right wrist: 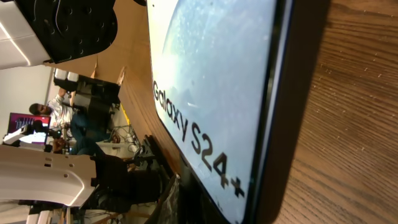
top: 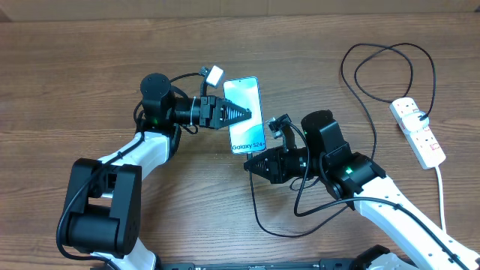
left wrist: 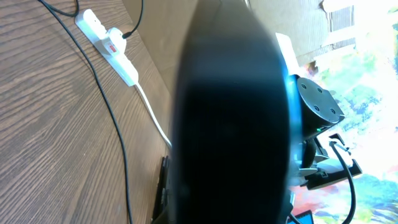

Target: Plug charger to phone and switch on socket

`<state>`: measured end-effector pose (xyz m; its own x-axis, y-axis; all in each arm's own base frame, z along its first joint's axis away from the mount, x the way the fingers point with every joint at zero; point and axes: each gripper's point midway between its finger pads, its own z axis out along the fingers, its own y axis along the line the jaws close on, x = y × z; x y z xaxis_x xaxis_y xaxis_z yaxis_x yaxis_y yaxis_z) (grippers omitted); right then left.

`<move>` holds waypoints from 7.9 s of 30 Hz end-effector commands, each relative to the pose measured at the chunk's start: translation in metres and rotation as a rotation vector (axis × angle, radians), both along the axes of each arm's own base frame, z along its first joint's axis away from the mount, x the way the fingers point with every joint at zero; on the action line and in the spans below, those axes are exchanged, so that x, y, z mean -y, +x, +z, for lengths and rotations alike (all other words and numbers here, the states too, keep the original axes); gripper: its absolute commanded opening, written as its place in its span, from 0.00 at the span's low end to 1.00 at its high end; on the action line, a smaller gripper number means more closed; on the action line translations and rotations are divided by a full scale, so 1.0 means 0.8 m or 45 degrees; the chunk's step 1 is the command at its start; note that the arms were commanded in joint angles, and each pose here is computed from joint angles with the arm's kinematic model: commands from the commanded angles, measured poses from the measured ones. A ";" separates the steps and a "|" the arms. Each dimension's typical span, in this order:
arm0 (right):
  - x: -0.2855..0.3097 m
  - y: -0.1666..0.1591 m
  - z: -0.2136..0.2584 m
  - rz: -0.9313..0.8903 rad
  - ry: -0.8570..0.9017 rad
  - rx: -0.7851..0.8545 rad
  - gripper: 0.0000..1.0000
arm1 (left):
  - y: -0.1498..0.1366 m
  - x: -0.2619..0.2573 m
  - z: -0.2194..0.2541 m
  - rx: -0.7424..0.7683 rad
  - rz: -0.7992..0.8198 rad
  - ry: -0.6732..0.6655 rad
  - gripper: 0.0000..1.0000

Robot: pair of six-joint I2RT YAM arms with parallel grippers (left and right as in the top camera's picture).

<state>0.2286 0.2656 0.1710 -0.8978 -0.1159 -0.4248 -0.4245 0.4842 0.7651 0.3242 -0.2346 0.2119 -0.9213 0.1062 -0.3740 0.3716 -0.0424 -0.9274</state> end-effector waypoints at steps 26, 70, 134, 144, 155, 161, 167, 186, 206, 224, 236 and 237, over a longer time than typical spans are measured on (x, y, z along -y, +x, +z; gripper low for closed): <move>0.007 0.029 0.019 -0.083 -0.014 0.093 0.15 | -0.038 0.011 -0.005 0.003 -0.153 -0.001 0.04; 0.143 0.014 -0.006 -0.418 -0.272 -0.114 0.77 | 0.042 0.058 -0.058 -0.229 0.425 0.175 0.04; 0.166 0.009 -0.029 -0.474 -0.436 -0.135 0.93 | -0.045 -0.052 -0.320 -0.418 0.129 0.934 0.34; 0.169 0.012 -0.030 -0.488 -0.451 -0.124 0.97 | -0.046 -0.069 -0.331 -0.481 0.176 1.025 0.41; 0.169 0.012 -0.030 -0.488 -0.450 -0.123 0.98 | -0.047 -0.093 -0.353 -0.695 0.331 1.228 0.47; 0.169 0.012 -0.030 -0.488 -0.451 -0.123 0.99 | -0.044 -0.102 -0.362 -0.740 0.402 1.314 0.52; 0.169 0.014 -0.029 -0.490 -0.447 -0.115 1.00 | -0.042 -0.106 -0.364 -0.724 0.413 1.341 0.57; 0.169 0.014 -0.029 -0.490 -0.448 -0.114 1.00 | -0.039 -0.142 -0.384 -0.555 0.448 1.611 0.61; 0.171 0.019 -0.049 -0.488 -0.490 -0.179 1.00 | -0.046 -0.132 -0.384 -0.347 0.266 1.607 0.77; 0.171 0.019 -0.049 -0.488 -0.491 -0.180 1.00 | -0.050 -0.158 -0.393 -0.363 0.353 1.850 0.91; 0.171 0.018 -0.050 -0.487 -0.492 -0.184 1.00 | -0.067 -0.151 -0.390 -0.552 0.391 1.819 0.92; 0.171 0.018 -0.050 -0.487 -0.492 -0.184 1.00 | -0.069 -0.152 -0.390 -0.568 0.397 1.822 0.92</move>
<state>0.2365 0.1296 0.1238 -0.9599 0.1045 -0.2601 -0.0556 0.8385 0.5420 0.3206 -0.2166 0.0126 -0.9981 0.0594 -0.0165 0.0551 0.7387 -0.6717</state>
